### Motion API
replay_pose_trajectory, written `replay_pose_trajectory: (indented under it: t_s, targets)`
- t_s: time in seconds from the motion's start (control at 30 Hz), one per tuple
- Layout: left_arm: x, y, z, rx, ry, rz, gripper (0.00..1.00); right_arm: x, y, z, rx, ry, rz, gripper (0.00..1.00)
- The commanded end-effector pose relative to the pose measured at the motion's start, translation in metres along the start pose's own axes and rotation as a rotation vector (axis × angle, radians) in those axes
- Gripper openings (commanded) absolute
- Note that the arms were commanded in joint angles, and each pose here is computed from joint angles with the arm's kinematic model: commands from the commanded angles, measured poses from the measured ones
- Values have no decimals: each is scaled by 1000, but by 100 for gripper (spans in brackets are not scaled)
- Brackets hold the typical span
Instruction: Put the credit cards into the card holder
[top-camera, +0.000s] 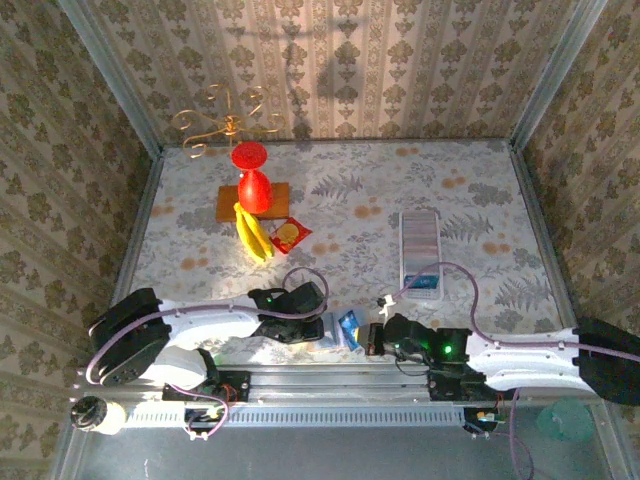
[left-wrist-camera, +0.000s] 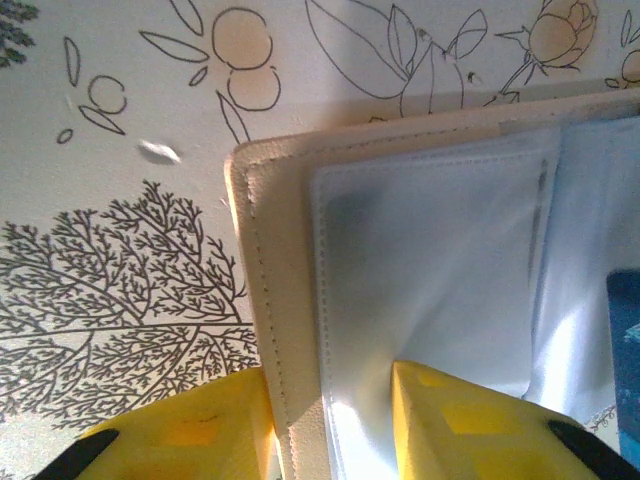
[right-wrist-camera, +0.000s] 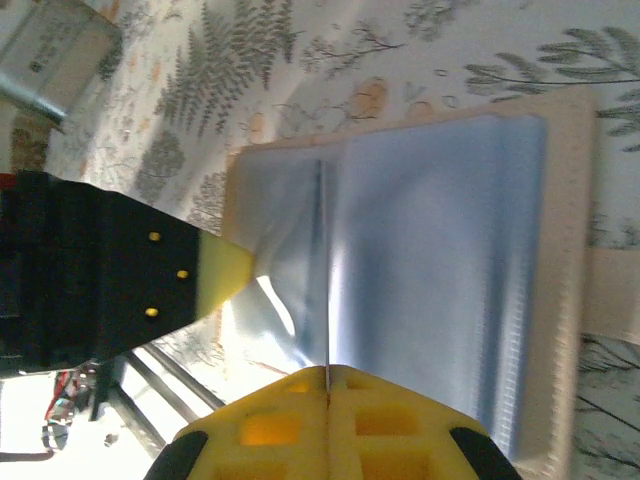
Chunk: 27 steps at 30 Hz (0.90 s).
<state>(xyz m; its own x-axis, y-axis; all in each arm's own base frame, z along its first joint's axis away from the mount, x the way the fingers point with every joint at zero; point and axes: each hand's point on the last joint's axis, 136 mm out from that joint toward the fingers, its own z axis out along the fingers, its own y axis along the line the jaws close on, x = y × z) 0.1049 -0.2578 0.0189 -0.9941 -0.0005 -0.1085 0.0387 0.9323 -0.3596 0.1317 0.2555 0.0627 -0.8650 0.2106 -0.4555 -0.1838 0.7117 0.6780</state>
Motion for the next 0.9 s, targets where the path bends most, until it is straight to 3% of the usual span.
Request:
replay_pose_trajectory:
  t_s: [0.0,0.57,0.87]
  targets:
    - [18,16,9,-37,73,-22,35,-8,21,3,-62,-32,26,0]
    - [21,14,9,-21,69,-14,35,11,22,19,-31,63,53,0]
    - [26,17,9,-15,80,-22,34,9,19,25,-27,43,22,0]
